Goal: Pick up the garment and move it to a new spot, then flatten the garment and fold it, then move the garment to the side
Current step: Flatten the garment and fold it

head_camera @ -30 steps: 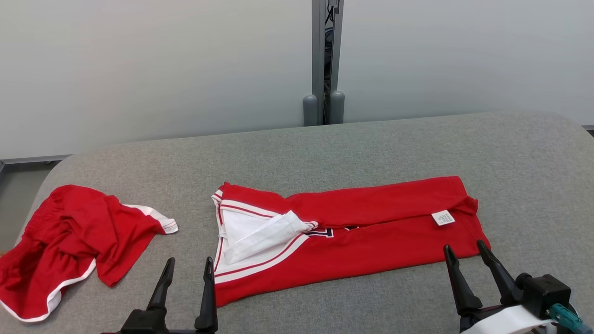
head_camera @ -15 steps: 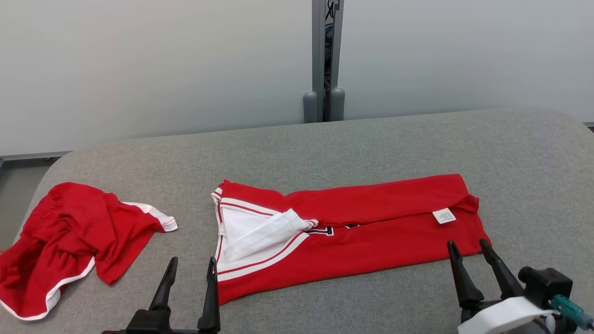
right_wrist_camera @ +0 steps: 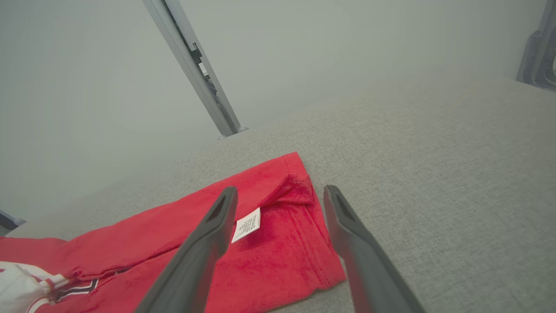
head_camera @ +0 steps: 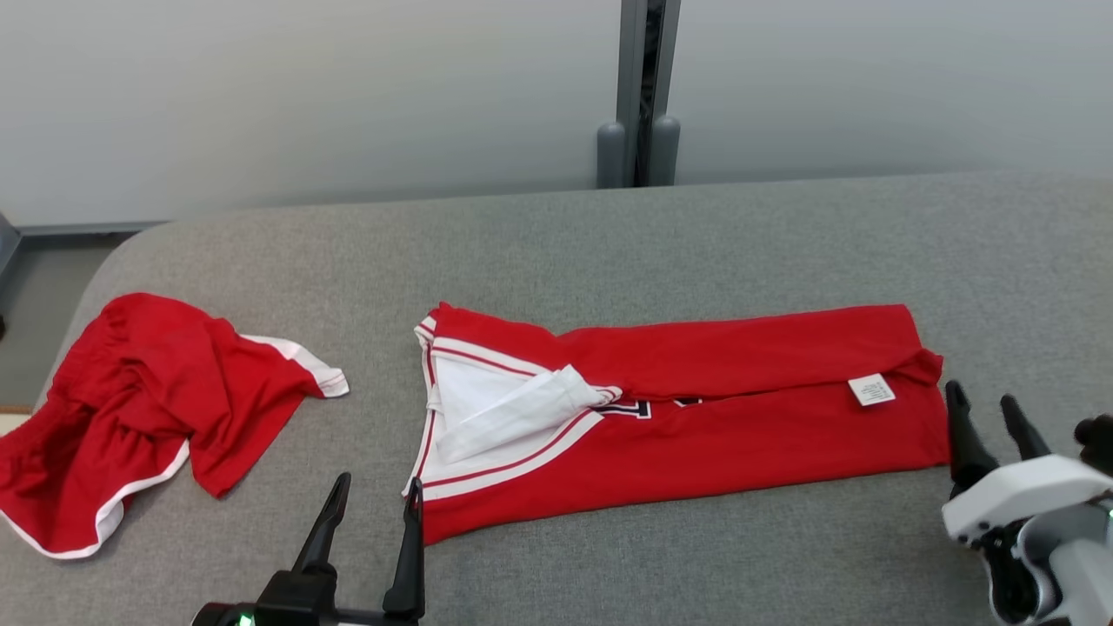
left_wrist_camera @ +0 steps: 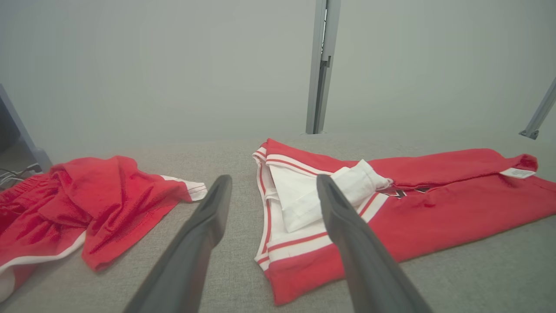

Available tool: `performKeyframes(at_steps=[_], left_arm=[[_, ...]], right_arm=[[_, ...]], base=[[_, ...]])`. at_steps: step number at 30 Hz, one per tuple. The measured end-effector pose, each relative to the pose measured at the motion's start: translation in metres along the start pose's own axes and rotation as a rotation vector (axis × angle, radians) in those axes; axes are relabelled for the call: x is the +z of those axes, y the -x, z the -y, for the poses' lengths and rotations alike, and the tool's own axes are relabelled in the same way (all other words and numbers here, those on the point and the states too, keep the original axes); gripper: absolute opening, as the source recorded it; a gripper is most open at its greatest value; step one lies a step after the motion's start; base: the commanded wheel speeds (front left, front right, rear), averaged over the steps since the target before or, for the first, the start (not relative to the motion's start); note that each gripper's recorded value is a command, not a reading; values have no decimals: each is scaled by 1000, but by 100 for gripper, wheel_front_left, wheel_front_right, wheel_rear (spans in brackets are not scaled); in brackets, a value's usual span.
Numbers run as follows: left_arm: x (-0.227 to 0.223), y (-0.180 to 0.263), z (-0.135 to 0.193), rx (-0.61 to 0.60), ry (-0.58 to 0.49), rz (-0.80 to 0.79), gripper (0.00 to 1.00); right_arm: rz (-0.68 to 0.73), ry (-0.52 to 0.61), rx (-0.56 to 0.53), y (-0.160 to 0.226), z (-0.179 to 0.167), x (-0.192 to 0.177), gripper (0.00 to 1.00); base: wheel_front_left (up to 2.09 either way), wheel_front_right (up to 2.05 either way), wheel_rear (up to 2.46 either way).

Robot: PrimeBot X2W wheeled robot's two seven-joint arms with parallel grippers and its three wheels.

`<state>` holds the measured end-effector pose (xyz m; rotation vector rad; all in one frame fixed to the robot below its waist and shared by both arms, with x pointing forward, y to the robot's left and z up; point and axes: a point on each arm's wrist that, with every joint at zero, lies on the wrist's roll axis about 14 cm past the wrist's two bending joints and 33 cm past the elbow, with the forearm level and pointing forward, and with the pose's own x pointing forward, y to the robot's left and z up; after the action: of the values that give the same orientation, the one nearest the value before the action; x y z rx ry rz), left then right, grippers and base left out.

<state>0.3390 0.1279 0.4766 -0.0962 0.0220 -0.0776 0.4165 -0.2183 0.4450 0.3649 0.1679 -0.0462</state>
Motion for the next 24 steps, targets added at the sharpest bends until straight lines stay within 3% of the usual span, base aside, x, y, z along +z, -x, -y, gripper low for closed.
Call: performKeyframes(at_steps=[11,24], left_arm=[[-16,-24,1,-24,-14,-48,100],[-28,-36,0,-39,-22,-81,100]], right_arm=[[-133,-24,-92,-49,22,-18,100],[-256,-30,-136,-63,29,-55,100]], base=[[0,0,0],[0,0,0]])
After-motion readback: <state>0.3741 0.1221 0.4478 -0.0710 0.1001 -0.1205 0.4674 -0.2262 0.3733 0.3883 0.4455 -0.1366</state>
